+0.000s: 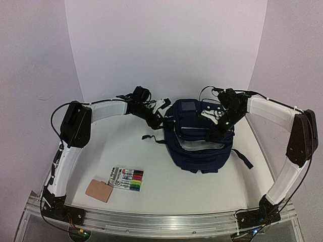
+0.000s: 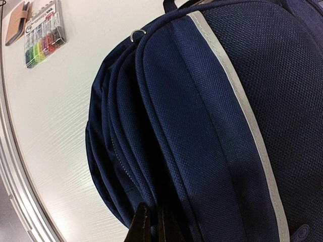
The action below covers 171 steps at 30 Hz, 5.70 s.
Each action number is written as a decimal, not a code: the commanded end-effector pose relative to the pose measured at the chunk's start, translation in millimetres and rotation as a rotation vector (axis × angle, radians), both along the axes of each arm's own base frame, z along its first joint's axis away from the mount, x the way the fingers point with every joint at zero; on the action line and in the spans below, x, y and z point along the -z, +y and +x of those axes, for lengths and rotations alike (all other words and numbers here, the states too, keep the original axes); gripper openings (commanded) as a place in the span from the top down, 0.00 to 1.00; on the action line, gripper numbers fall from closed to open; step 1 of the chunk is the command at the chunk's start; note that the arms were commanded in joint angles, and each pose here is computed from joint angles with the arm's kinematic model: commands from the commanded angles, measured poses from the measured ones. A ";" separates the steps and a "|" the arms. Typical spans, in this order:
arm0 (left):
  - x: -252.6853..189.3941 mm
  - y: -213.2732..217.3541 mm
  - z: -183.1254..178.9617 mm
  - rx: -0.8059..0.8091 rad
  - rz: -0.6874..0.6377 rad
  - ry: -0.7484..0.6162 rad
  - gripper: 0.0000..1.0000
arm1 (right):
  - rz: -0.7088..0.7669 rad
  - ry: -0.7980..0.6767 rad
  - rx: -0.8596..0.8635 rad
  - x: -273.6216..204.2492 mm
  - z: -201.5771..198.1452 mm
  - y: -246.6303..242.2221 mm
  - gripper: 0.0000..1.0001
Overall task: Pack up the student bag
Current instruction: Zip the student bag at the center of the board.
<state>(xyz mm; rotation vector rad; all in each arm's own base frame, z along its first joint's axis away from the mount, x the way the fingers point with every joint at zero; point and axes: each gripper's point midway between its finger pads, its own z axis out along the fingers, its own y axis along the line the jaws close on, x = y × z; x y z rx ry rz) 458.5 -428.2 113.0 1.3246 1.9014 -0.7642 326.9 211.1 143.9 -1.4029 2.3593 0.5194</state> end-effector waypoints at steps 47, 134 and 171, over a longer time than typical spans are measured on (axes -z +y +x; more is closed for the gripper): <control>-60.1 -10.5 -14.9 0.110 -0.165 -0.019 0.61 | 0.005 0.161 0.056 25.6 -5.1 5.3 1.00; -39.8 -10.7 -159.7 0.134 0.056 0.199 1.00 | -0.150 0.161 0.139 68.6 -13.0 -31.5 0.34; -39.0 5.1 -111.3 -0.147 0.002 0.323 1.00 | 0.239 0.381 0.343 34.0 17.6 4.7 0.35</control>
